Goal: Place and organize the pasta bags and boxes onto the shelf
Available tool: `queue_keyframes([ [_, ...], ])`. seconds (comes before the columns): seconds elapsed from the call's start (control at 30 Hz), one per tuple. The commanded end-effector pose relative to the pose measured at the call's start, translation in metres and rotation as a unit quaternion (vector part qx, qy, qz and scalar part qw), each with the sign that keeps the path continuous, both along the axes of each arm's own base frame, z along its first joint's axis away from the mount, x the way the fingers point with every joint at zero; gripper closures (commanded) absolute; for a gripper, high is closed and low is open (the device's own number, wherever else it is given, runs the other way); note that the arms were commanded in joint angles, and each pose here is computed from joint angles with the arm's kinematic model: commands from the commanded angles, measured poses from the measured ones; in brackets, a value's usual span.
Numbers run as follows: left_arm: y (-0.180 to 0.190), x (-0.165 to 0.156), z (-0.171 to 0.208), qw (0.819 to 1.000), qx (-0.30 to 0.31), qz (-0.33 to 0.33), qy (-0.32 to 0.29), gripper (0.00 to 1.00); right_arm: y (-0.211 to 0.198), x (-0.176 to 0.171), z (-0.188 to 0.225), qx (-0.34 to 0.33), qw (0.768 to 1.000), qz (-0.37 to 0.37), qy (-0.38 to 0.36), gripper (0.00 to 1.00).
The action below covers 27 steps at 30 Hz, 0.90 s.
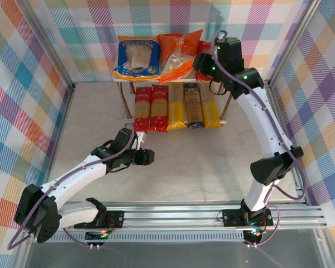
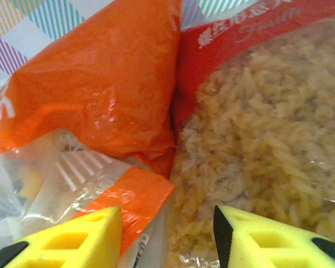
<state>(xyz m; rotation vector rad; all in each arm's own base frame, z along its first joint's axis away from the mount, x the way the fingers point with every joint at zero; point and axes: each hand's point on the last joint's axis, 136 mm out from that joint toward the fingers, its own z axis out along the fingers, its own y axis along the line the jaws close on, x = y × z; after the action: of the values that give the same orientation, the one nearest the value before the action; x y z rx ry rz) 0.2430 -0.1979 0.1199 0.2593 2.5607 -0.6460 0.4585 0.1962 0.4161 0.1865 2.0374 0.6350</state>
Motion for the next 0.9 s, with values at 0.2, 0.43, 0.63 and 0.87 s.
queue_keyframes([
  [0.2,-0.001,-0.003,0.009,1.000,0.005,-0.009,-0.013,0.42,0.016,-0.002,0.025,0.111,0.993,0.043,-0.008,0.52],
  [0.43,0.000,-0.003,0.007,1.000,0.007,-0.008,-0.012,0.42,0.026,0.003,0.013,0.125,0.990,0.058,0.018,0.54],
  [0.63,0.001,-0.003,0.006,1.000,0.011,-0.008,-0.014,0.42,0.025,0.005,0.012,0.121,0.991,0.051,0.016,0.54],
  [0.87,0.001,-0.003,0.006,1.000,0.009,-0.007,-0.014,0.43,0.032,0.019,0.011,0.130,0.990,0.054,0.021,0.62],
])
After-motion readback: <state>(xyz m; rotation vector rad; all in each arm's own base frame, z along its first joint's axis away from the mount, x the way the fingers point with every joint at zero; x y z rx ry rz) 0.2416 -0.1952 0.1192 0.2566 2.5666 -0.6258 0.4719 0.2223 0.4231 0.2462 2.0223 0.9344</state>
